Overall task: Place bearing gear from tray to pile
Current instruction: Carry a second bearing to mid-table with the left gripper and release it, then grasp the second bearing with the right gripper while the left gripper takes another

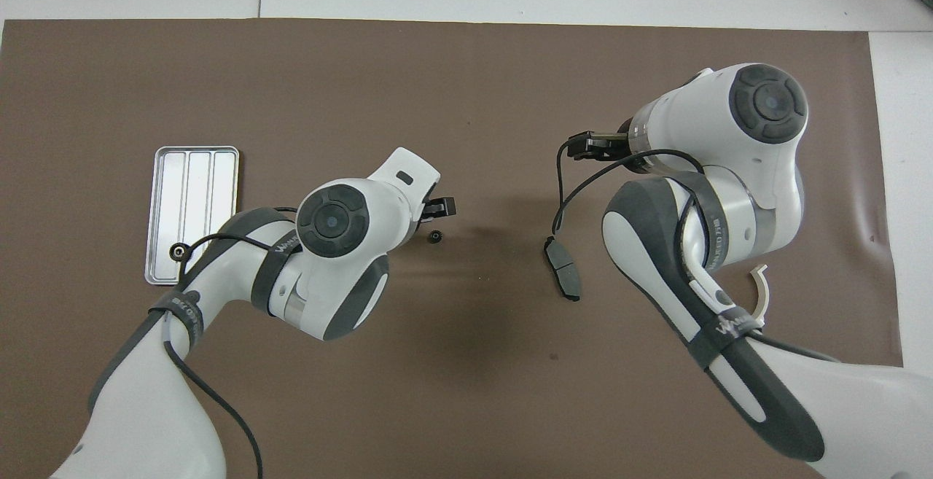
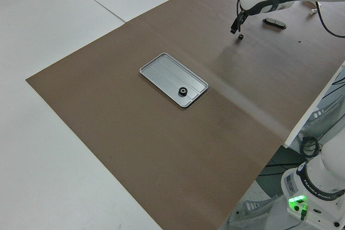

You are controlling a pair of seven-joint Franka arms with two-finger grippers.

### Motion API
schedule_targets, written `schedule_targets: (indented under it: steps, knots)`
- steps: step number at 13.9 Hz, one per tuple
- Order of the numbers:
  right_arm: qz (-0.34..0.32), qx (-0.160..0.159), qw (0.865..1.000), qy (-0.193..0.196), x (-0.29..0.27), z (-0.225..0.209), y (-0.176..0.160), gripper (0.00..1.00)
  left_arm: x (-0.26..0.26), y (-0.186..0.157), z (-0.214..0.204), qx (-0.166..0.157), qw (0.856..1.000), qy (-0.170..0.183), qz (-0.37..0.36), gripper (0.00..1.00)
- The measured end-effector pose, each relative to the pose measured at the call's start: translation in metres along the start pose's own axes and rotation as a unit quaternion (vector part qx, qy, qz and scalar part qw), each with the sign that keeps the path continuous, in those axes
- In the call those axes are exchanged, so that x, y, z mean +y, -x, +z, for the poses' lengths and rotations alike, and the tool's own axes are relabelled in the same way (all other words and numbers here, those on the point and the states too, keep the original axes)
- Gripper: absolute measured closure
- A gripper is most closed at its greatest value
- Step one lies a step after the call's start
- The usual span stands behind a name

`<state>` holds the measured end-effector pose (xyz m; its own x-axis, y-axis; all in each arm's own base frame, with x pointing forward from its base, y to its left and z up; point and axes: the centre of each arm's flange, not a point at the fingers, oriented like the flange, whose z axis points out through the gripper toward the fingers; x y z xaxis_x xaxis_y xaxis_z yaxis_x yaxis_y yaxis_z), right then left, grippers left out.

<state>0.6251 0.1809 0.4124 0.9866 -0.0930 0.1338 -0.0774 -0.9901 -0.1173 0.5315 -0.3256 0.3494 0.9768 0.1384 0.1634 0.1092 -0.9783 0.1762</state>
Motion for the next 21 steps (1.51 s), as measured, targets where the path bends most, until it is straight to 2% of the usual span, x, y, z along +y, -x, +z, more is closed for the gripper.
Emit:
schedule_targets:
  steps: [3, 5, 9, 11, 15, 21]
  knots:
    - [-0.003, -0.006, 1.0, -0.005, -0.053, 0.004, 0.024, 0.0, -0.086, -0.058, -0.03, 0.01, 0.997, -0.018, -0.074, 0.01]
    - [-0.003, -0.003, 1.0, 0.008, -0.089, 0.01, 0.043, 0.0, -0.152, -0.087, -0.045, 0.008, 0.993, -0.034, -0.111, 0.0]
    - [-0.005, 0.011, 0.999, 0.053, -0.161, 0.048, 0.092, 0.0, -0.269, -0.106, -0.055, -0.052, 0.996, -0.065, -0.018, 0.08]
    - [0.001, 0.032, 0.997, 0.074, -0.202, 0.086, 0.112, 0.0, -0.305, -0.105, -0.057, -0.068, 0.995, -0.066, 0.031, 0.07]
    - [-0.008, 0.017, 0.998, 0.068, -0.239, 0.13, 0.133, 0.0, -0.334, -0.083, -0.046, -0.094, 0.989, -0.062, 0.1, 0.11]
    - [-0.007, 0.017, 0.998, 0.062, -0.243, 0.132, 0.13, 0.0, -0.343, -0.042, -0.025, -0.109, 0.985, -0.061, 0.116, 0.17]
